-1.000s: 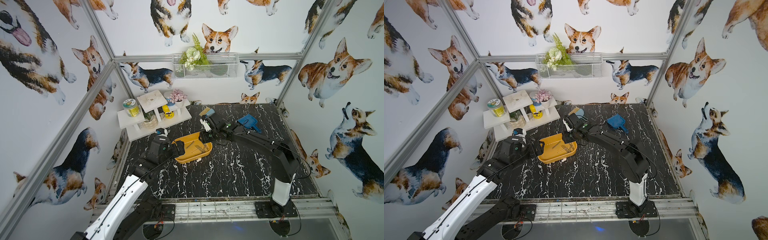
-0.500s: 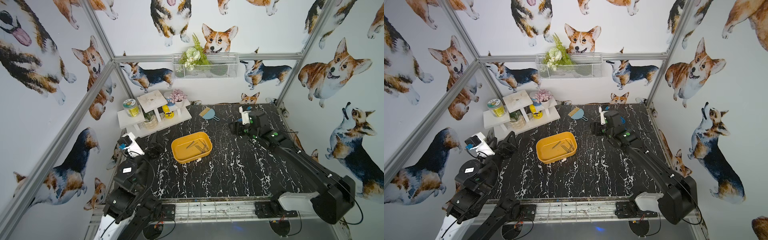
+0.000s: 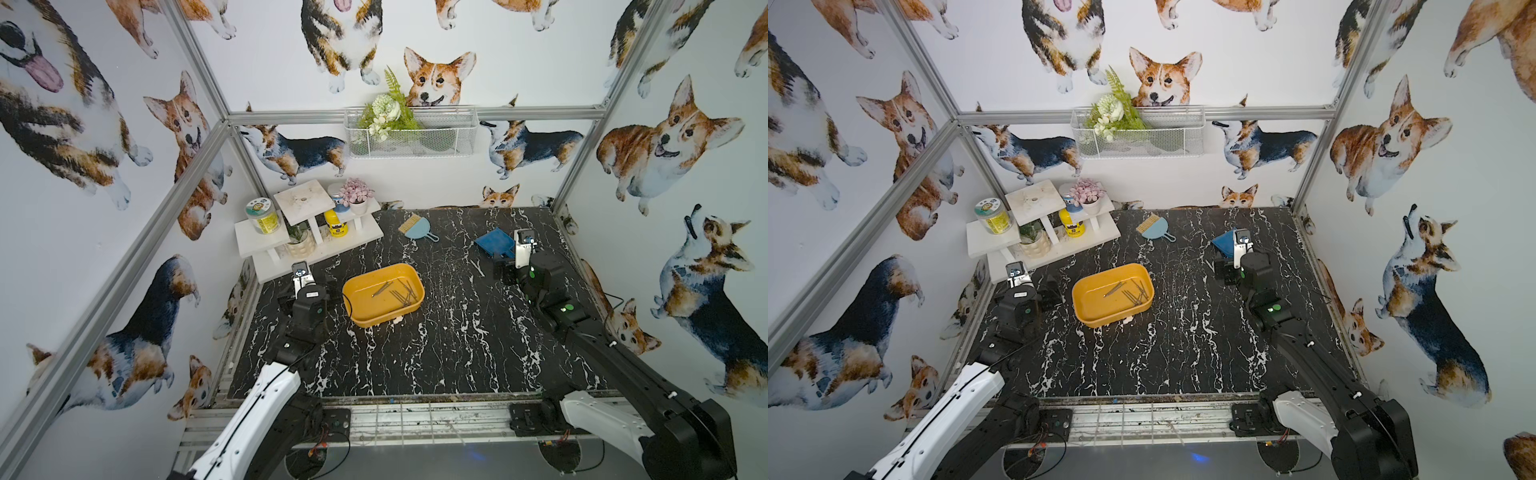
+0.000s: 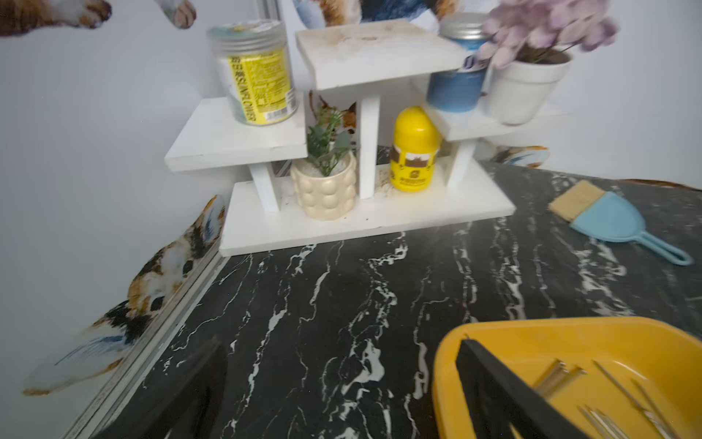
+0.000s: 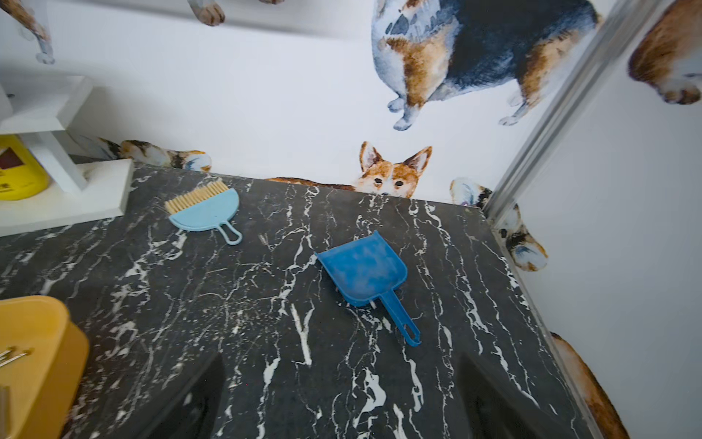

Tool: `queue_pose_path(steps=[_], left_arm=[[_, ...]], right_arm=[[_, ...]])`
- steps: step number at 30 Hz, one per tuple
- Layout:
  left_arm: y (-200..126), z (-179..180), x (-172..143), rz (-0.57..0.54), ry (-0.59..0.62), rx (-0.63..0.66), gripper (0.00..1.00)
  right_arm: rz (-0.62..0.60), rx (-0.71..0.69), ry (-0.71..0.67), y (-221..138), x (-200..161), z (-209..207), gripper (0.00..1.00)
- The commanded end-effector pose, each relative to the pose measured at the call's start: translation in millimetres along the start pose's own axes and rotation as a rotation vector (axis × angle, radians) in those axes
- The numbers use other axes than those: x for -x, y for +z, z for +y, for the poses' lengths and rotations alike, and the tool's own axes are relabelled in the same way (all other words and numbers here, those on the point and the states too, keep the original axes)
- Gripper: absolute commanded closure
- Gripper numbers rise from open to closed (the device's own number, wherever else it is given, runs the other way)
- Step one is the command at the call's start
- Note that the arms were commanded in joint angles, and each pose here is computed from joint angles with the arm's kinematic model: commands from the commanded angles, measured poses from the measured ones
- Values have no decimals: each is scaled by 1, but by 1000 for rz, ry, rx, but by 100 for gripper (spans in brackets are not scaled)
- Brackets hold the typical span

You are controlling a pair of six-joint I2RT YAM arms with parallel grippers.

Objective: Put the nails on the desktop into the storage box
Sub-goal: Reset both arms

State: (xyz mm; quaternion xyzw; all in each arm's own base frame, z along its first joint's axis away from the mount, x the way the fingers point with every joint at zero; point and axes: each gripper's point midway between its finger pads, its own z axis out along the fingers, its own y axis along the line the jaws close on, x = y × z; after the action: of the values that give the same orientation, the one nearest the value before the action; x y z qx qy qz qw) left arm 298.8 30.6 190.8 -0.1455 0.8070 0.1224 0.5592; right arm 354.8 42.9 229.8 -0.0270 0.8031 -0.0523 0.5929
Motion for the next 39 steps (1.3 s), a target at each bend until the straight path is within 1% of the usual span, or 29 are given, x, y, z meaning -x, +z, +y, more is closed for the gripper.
queue_pose_path(steps=[1,3,5,8,10,11,14,16,17,19,21,22,24,25,27,29,33,36,39], left_arm=[[19,14,-2,-77,-41,18,0],[28,24,-15,-87,-60,35,0],[37,26,-25,-95,-55,24,0],[46,15,-31,-128,-15,-21,0],[50,11,-31,-162,-9,-38,0],[53,9,-33,-177,-9,-46,0],[63,0,-33,-196,-15,-77,0],[66,-4,-25,-262,-37,-94,0],[72,-7,-29,-243,-40,-102,0],[79,-18,-35,-242,-17,-147,0],[80,-21,-40,-267,0,-160,0],[83,-23,-48,-225,3,-169,0],[80,-23,-42,-254,3,-171,0],[81,-24,-44,-247,2,-175,0],[86,-26,-45,-226,9,-179,0],[94,-31,-47,-186,25,-182,0],[93,-31,-45,-199,29,-179,0],[92,-31,-44,-202,30,-178,0],[91,-31,-44,-205,31,-176,0]], right_arm=[[-166,-82,31,1,8,-23,0],[-154,-104,73,5,-18,-35,0],[-149,-116,111,6,-45,-44,0],[-189,-136,132,4,-63,-50,0],[-211,-153,144,4,-70,-53,0],[-198,-144,139,8,-80,-50,0],[-210,-122,115,13,-91,-44,0],[-221,-119,104,17,-94,-43,0],[-227,-115,100,19,-94,-42,0],[-183,-85,115,24,-100,-42,0],[-220,-18,100,18,-103,-34,0],[-255,-16,93,15,-99,-33,0],[-191,-7,94,24,-105,-31,0],[-185,4,97,25,-105,-31,0],[-219,-3,101,23,-102,-33,0],[-193,0,100,25,-105,-32,0],[-207,-5,98,23,-104,-32,0],[-212,-73,142,19,-104,-44,0],[-221,-86,144,17,-105,-45,0]])
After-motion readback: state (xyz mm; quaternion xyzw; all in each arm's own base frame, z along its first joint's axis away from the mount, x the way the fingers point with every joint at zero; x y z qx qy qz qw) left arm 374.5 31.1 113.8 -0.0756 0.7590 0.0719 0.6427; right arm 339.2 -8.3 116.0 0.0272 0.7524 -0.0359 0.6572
